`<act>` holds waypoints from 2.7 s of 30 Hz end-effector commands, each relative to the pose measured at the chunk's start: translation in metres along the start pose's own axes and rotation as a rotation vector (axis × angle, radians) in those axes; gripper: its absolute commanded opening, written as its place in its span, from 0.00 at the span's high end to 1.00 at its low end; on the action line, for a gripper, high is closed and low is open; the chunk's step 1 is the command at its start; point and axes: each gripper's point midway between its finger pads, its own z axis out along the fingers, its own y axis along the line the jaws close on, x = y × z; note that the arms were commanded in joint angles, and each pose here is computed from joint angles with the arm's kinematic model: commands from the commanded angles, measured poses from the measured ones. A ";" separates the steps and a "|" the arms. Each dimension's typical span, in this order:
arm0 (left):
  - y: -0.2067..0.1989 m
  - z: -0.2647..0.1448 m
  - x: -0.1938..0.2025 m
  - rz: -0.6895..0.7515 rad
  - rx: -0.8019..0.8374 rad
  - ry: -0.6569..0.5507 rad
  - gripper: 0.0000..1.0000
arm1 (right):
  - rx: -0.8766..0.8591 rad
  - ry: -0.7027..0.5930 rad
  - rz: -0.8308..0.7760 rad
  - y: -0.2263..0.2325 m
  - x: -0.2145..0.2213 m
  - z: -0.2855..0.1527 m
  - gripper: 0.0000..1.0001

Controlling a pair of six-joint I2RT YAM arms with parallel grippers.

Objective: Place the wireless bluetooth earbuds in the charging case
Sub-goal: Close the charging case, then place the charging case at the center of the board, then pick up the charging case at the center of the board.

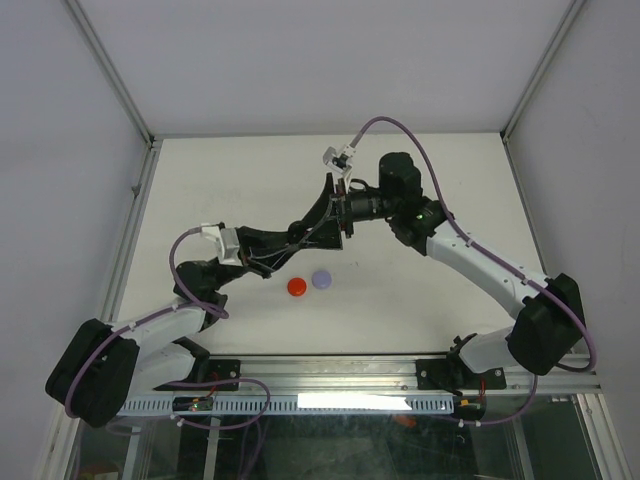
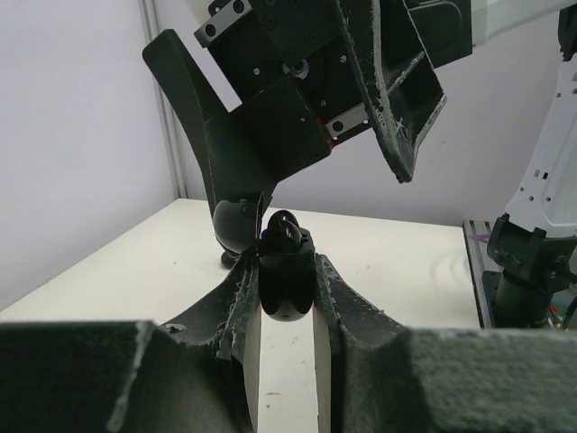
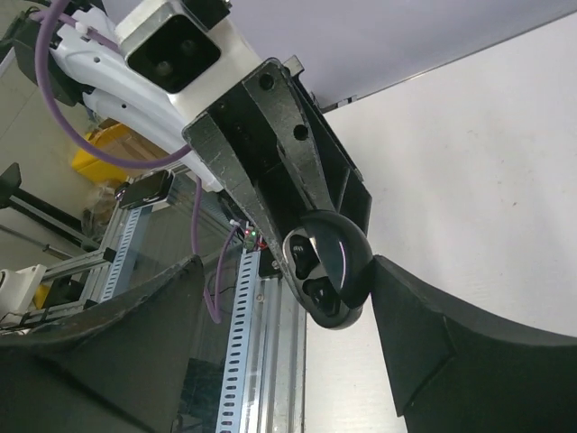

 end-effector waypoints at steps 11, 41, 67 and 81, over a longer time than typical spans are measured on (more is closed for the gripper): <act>0.018 0.001 0.012 -0.261 -0.156 0.049 1.00 | -0.026 -0.071 -0.154 0.020 -0.028 -0.024 0.26; 0.058 -0.060 0.216 -0.930 -0.731 0.836 0.89 | 1.156 0.021 -0.020 -0.156 0.051 -0.145 0.23; 0.095 -0.070 0.130 -0.587 -0.876 0.860 0.01 | 1.504 0.081 0.172 -0.238 0.045 -0.240 0.22; 0.130 -0.081 0.082 -0.272 -0.943 0.823 0.01 | 1.705 0.095 0.447 -0.314 0.085 -0.346 0.22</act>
